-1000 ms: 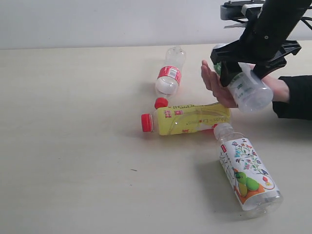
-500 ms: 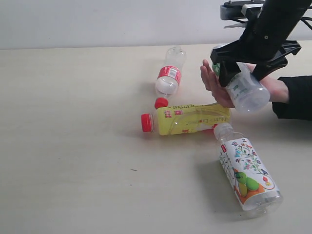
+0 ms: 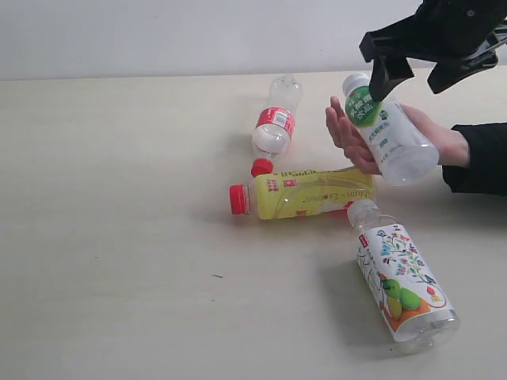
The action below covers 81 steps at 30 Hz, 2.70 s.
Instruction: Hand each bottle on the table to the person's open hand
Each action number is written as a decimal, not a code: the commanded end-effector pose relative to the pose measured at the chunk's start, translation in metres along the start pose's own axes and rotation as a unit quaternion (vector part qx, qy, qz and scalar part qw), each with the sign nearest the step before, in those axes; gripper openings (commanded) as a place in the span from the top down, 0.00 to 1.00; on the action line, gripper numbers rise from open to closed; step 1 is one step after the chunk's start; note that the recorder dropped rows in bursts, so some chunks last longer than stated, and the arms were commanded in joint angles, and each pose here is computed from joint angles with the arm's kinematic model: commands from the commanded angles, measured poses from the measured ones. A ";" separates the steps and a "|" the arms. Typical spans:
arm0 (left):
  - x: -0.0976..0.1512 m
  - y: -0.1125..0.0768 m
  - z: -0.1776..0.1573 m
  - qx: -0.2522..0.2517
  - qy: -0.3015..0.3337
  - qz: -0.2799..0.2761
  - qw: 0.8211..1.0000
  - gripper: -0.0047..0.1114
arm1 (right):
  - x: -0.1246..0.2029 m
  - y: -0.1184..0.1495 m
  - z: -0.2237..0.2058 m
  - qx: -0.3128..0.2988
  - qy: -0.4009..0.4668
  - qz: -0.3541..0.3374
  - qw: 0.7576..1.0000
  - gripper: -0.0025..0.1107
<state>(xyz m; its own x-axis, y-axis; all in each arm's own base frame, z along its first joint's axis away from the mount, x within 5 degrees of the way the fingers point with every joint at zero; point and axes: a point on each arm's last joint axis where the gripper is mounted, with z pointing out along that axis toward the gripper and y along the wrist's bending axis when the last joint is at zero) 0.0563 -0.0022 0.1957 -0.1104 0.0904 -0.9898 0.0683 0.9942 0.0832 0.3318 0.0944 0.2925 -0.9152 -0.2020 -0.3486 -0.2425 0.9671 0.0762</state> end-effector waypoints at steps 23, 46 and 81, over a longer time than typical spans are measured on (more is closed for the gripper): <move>0.000 0.000 0.000 -0.002 -0.006 0.003 1.000 0.96 | 0.209 -0.001 -0.110 -0.014 -0.417 -0.041 0.908 0.98; 0.000 0.000 0.000 -0.002 -0.006 0.003 1.000 0.96 | 0.278 -0.004 -0.129 0.004 -0.597 -0.063 0.800 0.98; 0.000 0.000 0.000 -0.002 -0.006 0.003 1.000 0.96 | 0.278 -0.004 -0.129 0.002 -0.597 -0.062 0.800 0.98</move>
<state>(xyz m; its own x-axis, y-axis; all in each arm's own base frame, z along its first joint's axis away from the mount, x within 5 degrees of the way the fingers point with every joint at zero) 0.0563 -0.0022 0.1957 -0.1104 0.0904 -0.9898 0.0683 0.9942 0.0832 0.0361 0.0149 0.3173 0.0736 -0.0064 -0.9973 -0.3088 0.9507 -0.0289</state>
